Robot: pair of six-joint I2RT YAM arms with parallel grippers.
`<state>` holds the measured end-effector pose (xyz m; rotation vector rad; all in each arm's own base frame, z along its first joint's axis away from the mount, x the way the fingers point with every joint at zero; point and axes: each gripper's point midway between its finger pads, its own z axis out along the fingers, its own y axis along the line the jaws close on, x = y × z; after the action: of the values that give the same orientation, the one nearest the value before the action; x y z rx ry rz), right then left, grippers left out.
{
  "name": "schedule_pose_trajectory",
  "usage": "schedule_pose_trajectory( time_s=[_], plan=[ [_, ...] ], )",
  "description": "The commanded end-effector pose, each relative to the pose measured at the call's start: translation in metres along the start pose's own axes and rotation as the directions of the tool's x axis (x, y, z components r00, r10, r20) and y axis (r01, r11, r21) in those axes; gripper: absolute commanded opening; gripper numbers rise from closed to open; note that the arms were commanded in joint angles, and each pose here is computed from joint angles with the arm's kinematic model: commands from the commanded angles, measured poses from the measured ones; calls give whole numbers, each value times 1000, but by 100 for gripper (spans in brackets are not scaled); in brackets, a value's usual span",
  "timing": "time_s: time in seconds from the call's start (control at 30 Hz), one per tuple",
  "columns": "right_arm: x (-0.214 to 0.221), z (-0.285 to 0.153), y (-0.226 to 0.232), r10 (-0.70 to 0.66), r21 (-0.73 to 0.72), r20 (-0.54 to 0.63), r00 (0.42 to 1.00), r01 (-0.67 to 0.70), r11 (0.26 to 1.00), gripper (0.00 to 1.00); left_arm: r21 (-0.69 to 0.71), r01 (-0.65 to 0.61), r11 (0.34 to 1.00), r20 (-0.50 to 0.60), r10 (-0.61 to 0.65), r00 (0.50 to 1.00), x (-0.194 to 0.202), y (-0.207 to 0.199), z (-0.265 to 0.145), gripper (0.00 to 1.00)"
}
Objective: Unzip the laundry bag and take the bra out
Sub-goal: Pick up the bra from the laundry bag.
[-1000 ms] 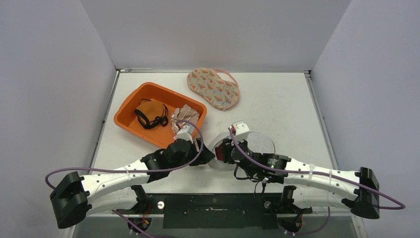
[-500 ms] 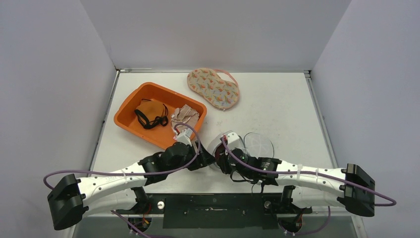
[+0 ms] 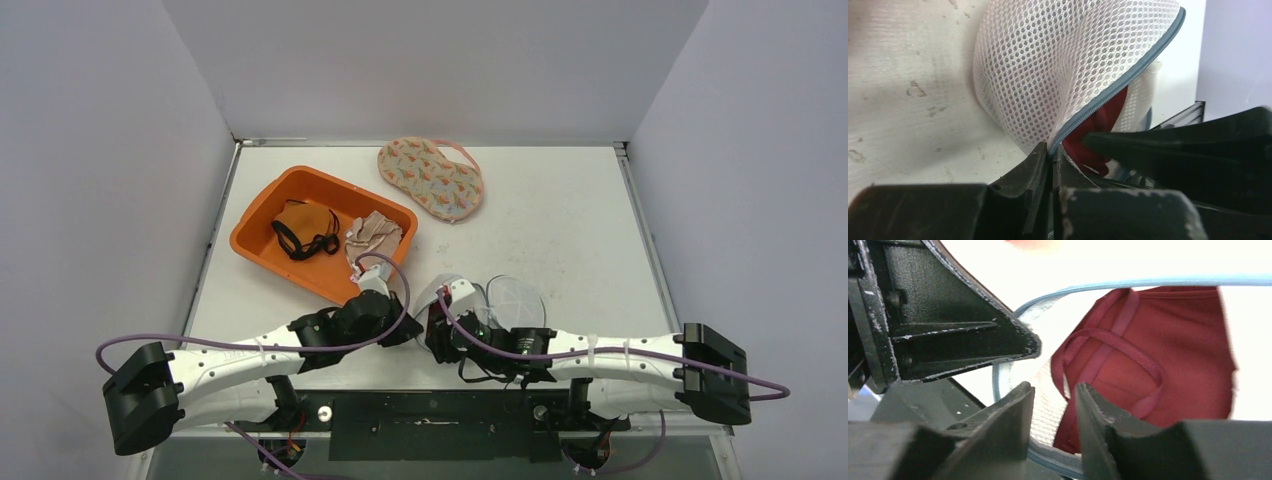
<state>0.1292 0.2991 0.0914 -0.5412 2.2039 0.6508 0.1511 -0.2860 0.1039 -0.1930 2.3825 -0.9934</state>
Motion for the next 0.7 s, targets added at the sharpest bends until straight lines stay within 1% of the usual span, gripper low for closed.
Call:
schedule_pose_trajectory(
  time_s=[0.0, 0.07, 0.13, 0.27, 0.4, 0.53, 0.67],
  plan=[
    [-27, -14, -11, 12, 69, 97, 995, -18, 997, 44, -16, -62, 998, 49, 63, 997, -10, -2, -1, 0],
    [-30, -21, -17, -7, 87, 106, 994, -2, 996, 51, -15, -84, 996, 48, 85, 995, -7, 0, -1, 0],
    [-29, -25, -20, -36, 91, 94, 995, 28, 995, 56, -11, -105, 994, 47, 105, 993, -5, 3, -1, 0],
    [-15, -26, -24, -84, 98, 33, 996, 80, 992, 62, -15, -132, 991, 44, 133, 990, -2, 10, 0, 0],
    [-2, -30, -25, -65, 65, 19, 998, 64, 996, 70, -22, -173, 985, 46, 174, 984, 1, 17, -1, 0],
    [8, -32, -31, -42, 70, 5, 999, 42, 997, 80, -24, -207, 978, 37, 208, 977, 6, 24, -1, 0],
    [21, -29, -31, -48, 70, -38, 998, 51, 996, 83, -8, -222, 975, 35, 222, 974, 9, 24, -2, 0]
  ],
)
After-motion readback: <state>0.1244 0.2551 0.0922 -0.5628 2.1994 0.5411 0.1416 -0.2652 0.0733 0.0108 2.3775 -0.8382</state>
